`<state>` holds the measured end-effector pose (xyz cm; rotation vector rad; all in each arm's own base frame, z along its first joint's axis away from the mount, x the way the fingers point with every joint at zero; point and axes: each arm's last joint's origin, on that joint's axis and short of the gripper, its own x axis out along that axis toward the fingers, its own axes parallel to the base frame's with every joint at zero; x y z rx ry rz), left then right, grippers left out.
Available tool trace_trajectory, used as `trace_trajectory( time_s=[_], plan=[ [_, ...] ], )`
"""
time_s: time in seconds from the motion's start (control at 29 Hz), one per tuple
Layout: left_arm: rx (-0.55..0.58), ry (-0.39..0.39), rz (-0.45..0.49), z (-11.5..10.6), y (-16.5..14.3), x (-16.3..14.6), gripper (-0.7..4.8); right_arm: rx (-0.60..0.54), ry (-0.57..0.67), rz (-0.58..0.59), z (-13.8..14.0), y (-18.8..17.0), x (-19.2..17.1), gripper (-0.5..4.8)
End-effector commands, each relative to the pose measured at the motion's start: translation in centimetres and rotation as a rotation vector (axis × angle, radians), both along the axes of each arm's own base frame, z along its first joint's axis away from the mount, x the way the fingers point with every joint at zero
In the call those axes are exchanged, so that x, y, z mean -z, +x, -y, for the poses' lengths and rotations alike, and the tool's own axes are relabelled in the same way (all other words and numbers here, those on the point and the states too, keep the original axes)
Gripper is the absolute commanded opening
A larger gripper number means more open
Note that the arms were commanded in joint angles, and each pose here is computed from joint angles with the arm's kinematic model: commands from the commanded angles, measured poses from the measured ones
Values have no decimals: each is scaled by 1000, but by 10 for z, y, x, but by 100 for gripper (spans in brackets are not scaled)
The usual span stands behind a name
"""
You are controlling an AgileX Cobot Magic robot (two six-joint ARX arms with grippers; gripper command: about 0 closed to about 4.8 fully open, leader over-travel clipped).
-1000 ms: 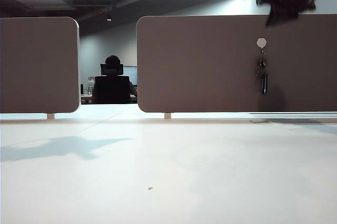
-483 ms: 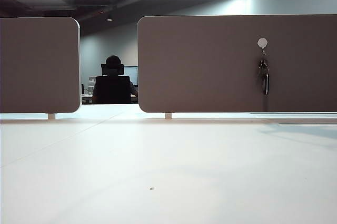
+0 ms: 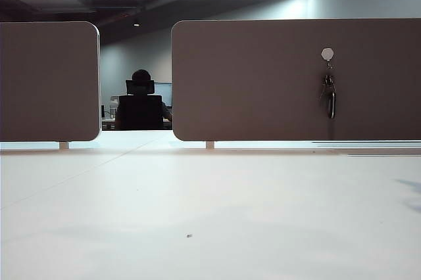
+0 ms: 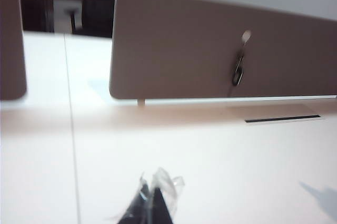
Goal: Hang the bunch of keys on the hook.
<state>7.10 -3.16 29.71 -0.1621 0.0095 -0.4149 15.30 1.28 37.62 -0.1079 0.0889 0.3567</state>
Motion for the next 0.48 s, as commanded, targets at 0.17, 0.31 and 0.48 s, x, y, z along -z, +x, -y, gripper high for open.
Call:
trace_trajectory(
  time_s=[0.17,0.31,0.48],
  plan=[
    [-40,-34,1,9,23,57,-6,67,151,66,2,-31,70,-4],
    [-41,10,-81,11,28,90,-6,48,167,28,2,-38,102,-4],
    [-46,-9,-104,12,31,111,-6,53,199,-4,2,-41,133,-4]
  ],
)
